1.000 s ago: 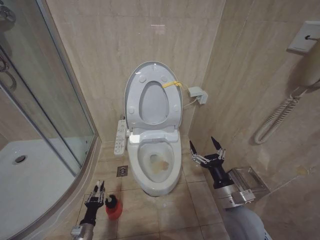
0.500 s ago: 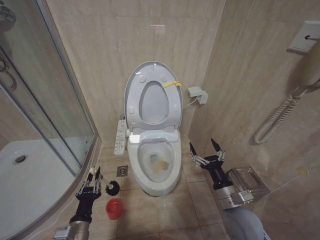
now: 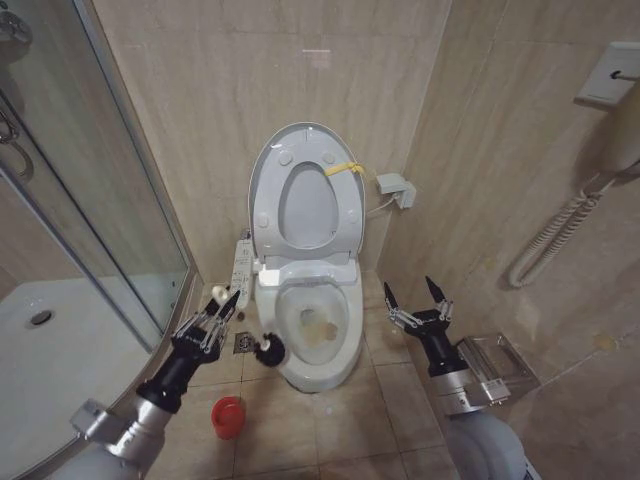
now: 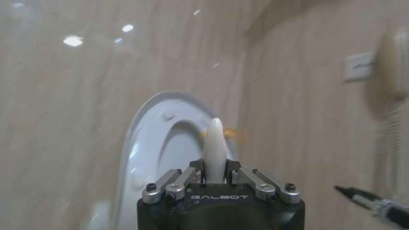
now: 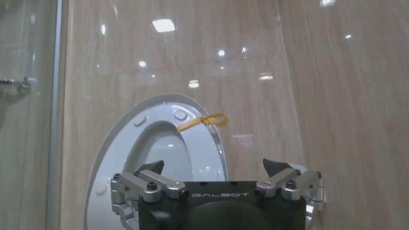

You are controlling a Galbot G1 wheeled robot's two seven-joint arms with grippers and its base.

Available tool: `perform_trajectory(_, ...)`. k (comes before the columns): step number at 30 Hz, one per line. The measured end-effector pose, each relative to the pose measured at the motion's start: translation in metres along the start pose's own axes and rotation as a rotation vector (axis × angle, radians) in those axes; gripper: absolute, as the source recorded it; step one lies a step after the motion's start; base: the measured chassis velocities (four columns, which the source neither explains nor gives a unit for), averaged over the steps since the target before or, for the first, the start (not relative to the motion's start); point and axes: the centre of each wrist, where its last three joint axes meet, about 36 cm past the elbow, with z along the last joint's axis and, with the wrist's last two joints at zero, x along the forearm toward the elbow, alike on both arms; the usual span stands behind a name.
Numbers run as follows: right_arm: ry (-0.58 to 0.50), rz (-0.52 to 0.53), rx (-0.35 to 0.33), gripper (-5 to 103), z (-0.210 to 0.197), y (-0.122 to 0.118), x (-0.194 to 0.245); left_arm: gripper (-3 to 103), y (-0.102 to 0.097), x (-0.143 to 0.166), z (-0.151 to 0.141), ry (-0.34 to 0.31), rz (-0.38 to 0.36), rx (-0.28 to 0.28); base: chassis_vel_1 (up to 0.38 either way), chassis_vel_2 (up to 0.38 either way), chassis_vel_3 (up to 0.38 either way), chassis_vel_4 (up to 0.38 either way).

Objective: Open the toilet lid, clean the toilet bowl with a toilet brush, close the toilet lid, and flush.

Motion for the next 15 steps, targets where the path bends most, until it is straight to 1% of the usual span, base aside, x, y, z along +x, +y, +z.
perform_trajectory(1,-0.008,-0.005,-0.006,100,0.001,0.001,-0.004,21,0.011,-0.005,0.003,-0.020,0.038,0.000,0.000,0.000,0.000,0.000)
perform_trajectory(2,-0.012,-0.010,-0.012,100,0.002,0.002,-0.006,21,0.019,-0.009,0.004,-0.034,0.066,0.000,0.000,0.000,0.000,0.000)
perform_trajectory(3,-0.012,-0.010,-0.012,100,0.002,0.002,-0.006,21,0.019,-0.009,0.004,-0.034,0.066,0.000,0.000,0.000,0.000,0.000)
perform_trajectory(5,-0.021,-0.017,-0.015,100,0.005,0.001,-0.013,21,0.045,-0.024,0.009,-0.062,0.189,-0.003,0.000,0.000,0.000,0.000)
perform_trajectory(6,-0.021,-0.017,-0.015,100,0.005,0.001,-0.013,21,0.045,-0.024,0.009,-0.062,0.189,-0.003,0.000,0.000,0.000,0.000)
perform_trajectory(8,-0.022,-0.011,-0.019,100,0.006,0.001,-0.013,21,0.069,-0.041,0.017,-0.071,0.304,-0.011,0.000,0.000,0.000,0.000)
perform_trajectory(9,-0.022,-0.003,-0.021,100,0.007,0.001,-0.013,21,0.081,-0.054,0.022,-0.078,0.359,-0.006,0.000,0.000,0.000,0.000)
perform_trajectory(10,-0.022,-0.003,-0.021,100,0.007,0.001,-0.013,21,0.081,-0.054,0.022,-0.078,0.359,-0.006,0.000,0.000,0.000,0.000)
perform_trajectory(11,-0.018,0.006,-0.023,100,0.010,0.000,-0.012,21,0.093,-0.064,0.024,-0.081,0.388,-0.003,0.000,0.000,0.000,0.000)
perform_trajectory(12,-0.012,0.013,-0.026,100,0.014,0.000,-0.013,21,0.103,-0.073,0.028,-0.078,0.402,0.006,0.000,0.000,0.000,0.000)
perform_trajectory(13,-0.012,0.013,-0.026,100,0.014,0.000,-0.013,21,0.103,-0.073,0.028,-0.078,0.402,0.006,0.000,0.000,0.000,0.000)
perform_trajectory(15,-0.006,0.021,-0.031,100,0.020,0.000,-0.014,21,0.109,-0.087,0.036,-0.072,0.413,0.024,0.000,0.000,0.000,0.000)
